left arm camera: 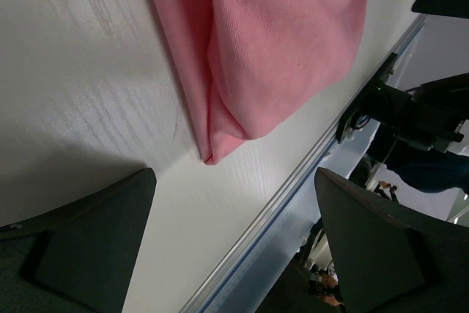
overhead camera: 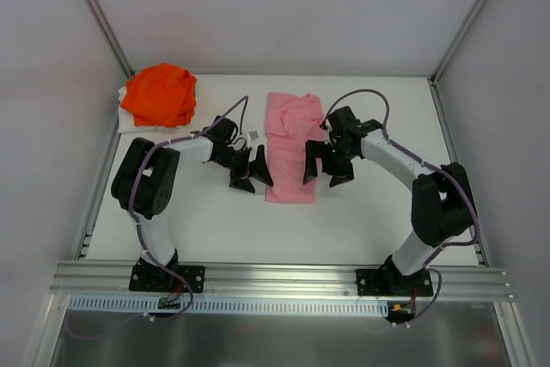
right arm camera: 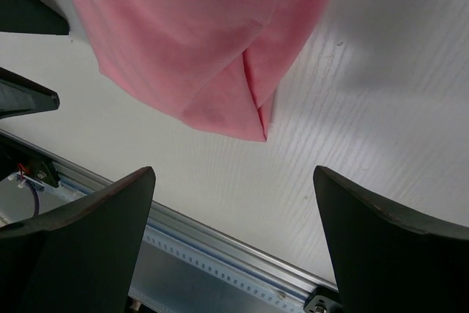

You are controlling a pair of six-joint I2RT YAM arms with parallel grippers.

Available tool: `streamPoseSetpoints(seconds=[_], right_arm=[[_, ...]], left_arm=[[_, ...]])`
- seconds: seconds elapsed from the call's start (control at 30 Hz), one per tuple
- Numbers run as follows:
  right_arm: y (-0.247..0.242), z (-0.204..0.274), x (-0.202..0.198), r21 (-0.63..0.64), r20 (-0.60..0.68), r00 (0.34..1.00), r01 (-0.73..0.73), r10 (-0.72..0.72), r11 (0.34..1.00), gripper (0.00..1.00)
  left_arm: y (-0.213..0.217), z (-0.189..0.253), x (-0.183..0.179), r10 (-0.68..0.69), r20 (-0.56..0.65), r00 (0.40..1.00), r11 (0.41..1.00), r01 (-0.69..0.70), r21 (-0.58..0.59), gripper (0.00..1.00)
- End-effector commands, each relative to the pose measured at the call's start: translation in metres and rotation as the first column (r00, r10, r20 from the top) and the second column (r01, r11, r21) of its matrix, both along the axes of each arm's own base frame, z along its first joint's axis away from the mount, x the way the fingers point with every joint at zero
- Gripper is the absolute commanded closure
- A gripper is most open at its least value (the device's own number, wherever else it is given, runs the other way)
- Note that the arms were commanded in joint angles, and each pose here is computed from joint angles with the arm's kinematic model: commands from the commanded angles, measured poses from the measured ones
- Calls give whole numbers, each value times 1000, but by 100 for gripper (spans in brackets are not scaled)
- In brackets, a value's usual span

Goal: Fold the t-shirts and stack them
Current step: Fold the folded rectangular tshirt in 1/3 of the way, then grab one side of the 2/3 rectangular tshirt with both arms

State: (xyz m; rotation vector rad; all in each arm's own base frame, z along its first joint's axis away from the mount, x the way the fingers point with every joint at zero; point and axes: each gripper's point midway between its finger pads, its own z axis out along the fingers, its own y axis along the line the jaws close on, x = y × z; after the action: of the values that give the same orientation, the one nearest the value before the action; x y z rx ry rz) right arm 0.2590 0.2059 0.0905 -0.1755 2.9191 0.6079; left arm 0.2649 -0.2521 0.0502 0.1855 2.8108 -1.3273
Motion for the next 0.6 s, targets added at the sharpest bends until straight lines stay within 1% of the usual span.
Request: streamPoseSetpoints(seconds=[0.0, 0.03, 0.2, 0.57], right_arm=[[7, -16, -4, 19, -36, 999, -2, 2, 1000, 5], [8, -22, -5, 18, -57, 998, -2, 3, 1000, 5], [12, -36, -6, 19, -76, 997, -3, 5, 1000, 7], [28, -51, -4, 34, -106, 994, 3, 1, 999, 9]], left_arm=[[2, -2, 8, -1, 37, 999, 1000, 1, -20, 6], [2, -3, 8, 1, 32, 1000, 1000, 0, -17, 6], [4, -10, 8, 8, 16, 1000, 1000, -8, 4, 7], [-2, -11, 9, 25, -18, 1000, 999, -25, -28, 9]])
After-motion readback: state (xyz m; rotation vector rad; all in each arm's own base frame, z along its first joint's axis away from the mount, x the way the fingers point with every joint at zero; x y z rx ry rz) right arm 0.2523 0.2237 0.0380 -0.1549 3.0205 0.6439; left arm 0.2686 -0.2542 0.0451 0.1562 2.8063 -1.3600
